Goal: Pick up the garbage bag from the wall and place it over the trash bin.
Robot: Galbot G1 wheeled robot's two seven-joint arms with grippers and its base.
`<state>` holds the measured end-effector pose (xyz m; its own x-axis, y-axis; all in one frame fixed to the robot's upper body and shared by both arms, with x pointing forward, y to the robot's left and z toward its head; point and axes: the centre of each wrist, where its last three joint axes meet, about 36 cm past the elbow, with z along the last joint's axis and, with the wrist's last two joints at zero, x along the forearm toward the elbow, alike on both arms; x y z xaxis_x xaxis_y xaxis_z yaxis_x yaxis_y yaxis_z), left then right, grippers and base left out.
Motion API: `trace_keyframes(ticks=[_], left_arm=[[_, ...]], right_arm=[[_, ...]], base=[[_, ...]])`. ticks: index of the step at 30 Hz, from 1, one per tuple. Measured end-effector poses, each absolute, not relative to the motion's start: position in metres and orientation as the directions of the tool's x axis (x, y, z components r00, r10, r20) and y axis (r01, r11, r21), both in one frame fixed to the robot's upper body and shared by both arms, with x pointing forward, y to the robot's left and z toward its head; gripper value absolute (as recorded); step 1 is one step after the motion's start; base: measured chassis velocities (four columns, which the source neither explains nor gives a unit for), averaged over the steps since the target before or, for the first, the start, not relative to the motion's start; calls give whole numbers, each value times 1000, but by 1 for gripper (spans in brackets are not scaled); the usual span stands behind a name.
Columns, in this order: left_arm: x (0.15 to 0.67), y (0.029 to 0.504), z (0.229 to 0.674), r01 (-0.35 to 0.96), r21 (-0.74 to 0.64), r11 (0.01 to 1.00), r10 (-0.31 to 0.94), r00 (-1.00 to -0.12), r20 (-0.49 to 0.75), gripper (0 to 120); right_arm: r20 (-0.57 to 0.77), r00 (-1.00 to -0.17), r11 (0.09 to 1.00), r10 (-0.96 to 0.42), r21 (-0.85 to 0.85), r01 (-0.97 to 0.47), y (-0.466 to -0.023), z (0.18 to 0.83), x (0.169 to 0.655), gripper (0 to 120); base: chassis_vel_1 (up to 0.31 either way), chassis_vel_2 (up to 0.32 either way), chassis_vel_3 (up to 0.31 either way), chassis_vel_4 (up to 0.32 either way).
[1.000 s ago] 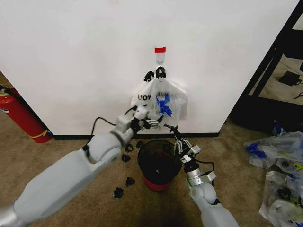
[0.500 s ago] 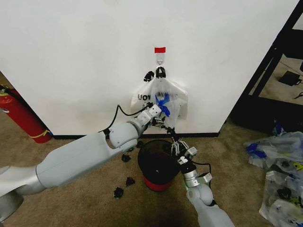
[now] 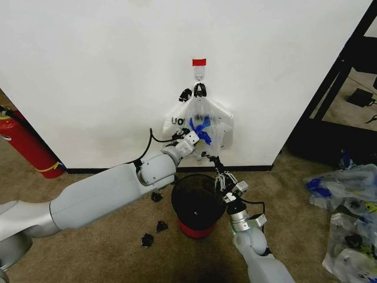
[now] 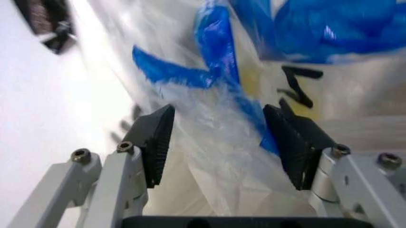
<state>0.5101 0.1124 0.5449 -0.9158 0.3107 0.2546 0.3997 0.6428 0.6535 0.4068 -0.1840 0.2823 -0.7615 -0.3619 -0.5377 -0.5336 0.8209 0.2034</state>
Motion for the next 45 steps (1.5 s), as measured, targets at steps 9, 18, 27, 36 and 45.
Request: trace_keyframes(ticks=[9,18,27,36,45], left_arm=[[499,115,549,386,631,673,311,-921,233,47],[487,123,556,382,602,701,303,-924,234,49],[476,138,545,388,560,732,282,-921,270,73],[476,146,545,362,562,744,254,-931,263,74],[462,153,549,359,556,750,256,-932,256,40]], right_arm=[[-529,-774,828,-350,213,-519,-185,279,406,0],[-523,-784,835,-335,220,-504,-187,277,404,0],[-527,-782,836,-332,220,-503,-184,278,403,0],[-538,-775,831,-332,221,-510,-175,283,402,0],[-543,-773,833,-329,219,-508,-173,286,401,0]], base=[[0,0,0,0],[0,0,0,0],[0,0,0,0],[0,0,0,0],[0,0,0,0]])
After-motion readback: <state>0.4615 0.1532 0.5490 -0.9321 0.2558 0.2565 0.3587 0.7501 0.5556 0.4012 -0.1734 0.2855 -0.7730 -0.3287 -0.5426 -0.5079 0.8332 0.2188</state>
